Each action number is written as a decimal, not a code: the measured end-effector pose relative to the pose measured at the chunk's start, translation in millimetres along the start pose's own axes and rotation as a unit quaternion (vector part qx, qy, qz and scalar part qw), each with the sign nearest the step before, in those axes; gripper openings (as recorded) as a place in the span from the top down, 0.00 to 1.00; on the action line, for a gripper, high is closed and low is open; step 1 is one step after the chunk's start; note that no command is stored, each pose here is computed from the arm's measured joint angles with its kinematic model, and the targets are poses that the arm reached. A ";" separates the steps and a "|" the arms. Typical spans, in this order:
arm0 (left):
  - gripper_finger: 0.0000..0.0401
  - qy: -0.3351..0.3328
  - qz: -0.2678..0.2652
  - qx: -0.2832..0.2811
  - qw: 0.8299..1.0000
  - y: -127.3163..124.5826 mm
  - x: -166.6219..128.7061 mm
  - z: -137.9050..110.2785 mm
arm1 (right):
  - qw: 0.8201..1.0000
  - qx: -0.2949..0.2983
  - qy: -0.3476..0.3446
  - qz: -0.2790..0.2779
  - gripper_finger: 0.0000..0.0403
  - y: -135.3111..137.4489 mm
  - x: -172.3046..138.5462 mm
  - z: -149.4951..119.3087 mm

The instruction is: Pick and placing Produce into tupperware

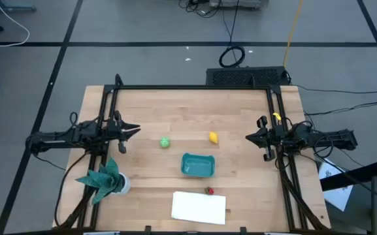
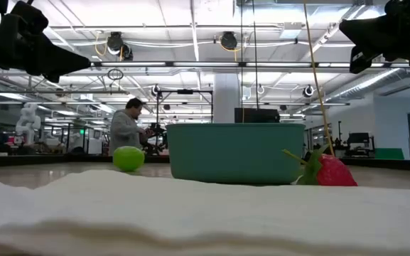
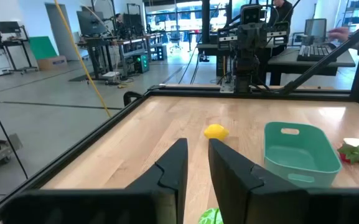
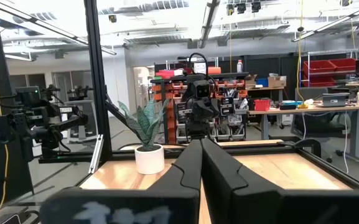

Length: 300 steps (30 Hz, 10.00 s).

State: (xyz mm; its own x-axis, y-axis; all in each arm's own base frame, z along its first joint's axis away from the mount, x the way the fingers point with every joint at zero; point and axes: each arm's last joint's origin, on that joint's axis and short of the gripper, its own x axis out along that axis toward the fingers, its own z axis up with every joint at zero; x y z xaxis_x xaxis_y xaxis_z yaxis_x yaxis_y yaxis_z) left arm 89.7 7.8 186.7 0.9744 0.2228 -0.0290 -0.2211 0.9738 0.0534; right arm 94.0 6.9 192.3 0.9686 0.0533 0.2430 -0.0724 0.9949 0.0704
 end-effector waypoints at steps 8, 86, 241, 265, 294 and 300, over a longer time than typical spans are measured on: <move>0.82 0.000 0.000 0.000 1.000 0.0 0.0 0.0 | 1.000 0.000 0.000 0.000 1.00 0.0 0.0 0.0; 0.82 -0.039 0.000 -0.034 0.999 0.4 -0.3 7.5 | 1.000 0.000 0.000 0.000 1.00 0.0 0.0 0.1; 0.82 0.263 -0.185 0.045 0.946 75.8 157.2 135.9 | 0.998 -0.069 0.000 -0.003 1.00 -0.2 0.0 0.0; 0.82 0.505 -0.185 0.098 0.837 52.7 205.3 150.0 | 0.998 -0.067 0.002 -0.004 1.00 -0.3 0.0 -0.4; 0.82 0.544 -0.215 0.199 0.786 24.4 211.4 140.0 | 0.998 -0.069 0.004 -0.005 1.00 -0.3 0.0 -0.7; 0.82 0.545 -0.211 0.193 0.788 24.2 211.7 140.0 | 0.998 -0.069 0.004 -0.004 1.00 -0.3 0.0 -0.7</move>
State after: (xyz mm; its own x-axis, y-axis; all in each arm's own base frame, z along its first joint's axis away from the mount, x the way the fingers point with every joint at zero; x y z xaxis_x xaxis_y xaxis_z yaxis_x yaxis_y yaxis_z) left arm 296.2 72.1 321.6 0.2985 -0.0045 -0.9544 0.3469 0.9321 0.1041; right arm 94.2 6.6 191.5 0.9708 0.0446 0.2356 -0.0308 0.9976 -0.0623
